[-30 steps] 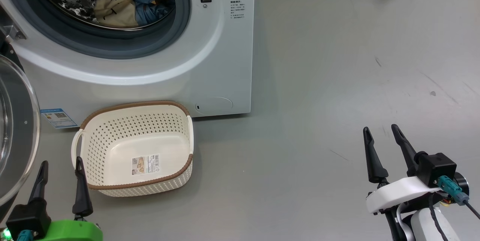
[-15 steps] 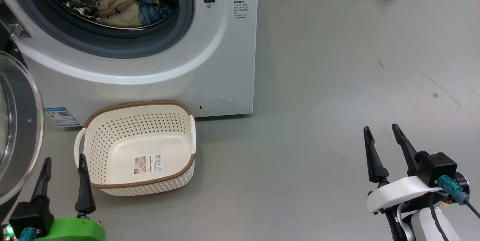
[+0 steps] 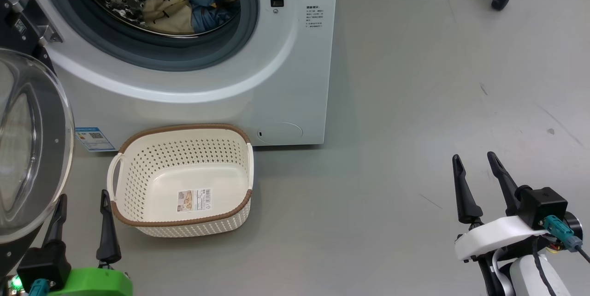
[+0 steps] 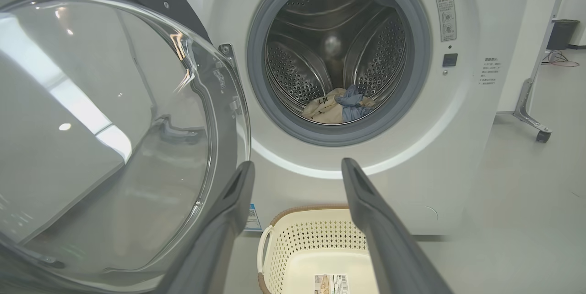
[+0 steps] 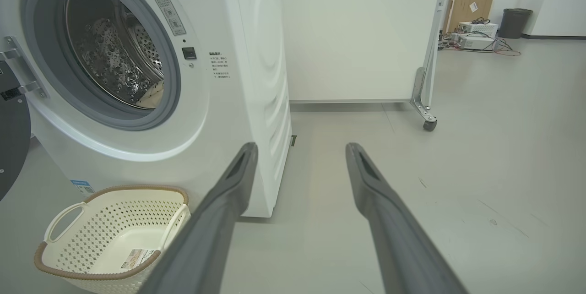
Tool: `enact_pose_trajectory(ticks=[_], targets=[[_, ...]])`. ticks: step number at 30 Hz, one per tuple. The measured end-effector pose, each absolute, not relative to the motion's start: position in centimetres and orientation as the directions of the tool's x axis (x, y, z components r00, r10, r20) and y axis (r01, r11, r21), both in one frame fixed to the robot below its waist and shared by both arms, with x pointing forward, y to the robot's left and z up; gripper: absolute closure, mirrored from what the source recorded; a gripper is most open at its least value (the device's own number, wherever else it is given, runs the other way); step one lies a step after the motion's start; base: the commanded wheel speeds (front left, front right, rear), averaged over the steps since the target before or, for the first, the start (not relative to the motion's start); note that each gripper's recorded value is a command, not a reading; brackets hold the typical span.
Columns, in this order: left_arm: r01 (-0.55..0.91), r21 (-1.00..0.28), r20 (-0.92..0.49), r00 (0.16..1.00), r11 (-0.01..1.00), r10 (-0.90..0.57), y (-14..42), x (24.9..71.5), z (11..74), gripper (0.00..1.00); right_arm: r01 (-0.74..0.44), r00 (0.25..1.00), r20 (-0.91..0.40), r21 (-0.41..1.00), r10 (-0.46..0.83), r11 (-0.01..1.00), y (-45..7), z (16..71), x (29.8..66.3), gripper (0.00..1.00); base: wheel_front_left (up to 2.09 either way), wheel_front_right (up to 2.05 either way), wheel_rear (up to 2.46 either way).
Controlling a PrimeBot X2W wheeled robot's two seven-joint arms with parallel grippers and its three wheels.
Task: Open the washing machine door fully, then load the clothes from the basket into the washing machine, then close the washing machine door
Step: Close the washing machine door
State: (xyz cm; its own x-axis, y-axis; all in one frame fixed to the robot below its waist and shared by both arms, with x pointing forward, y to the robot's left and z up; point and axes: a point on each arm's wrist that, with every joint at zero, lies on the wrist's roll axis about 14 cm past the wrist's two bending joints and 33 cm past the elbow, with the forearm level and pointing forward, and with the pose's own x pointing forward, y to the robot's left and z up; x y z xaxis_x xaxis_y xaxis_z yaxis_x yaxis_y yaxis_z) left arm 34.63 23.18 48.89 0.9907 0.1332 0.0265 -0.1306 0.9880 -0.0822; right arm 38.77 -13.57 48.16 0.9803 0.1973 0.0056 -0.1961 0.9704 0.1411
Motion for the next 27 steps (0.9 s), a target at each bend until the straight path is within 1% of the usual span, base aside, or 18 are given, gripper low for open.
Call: enact_pose_trajectory(ticks=[8, 27], targets=[[-0.168, -0.082, 0.011, 0.985, 0.982, 0.17, 24.0, 33.5, 48.5, 0.0, -0.234, 0.972, 0.008, 0.129, 0.235, 0.964, -12.5, 48.2, 39.2, 0.0, 0.0, 0.0, 0.0], [-0.372, -0.09, -0.007, 0.928, 0.924, 0.373, 29.0, 29.0, 48.2, 0.0, -0.391, 0.92, 0.012, 0.13, 0.393, 0.911, -6.7, 48.1, 40.6, 0.0, 0.0, 0.0, 0.0]])
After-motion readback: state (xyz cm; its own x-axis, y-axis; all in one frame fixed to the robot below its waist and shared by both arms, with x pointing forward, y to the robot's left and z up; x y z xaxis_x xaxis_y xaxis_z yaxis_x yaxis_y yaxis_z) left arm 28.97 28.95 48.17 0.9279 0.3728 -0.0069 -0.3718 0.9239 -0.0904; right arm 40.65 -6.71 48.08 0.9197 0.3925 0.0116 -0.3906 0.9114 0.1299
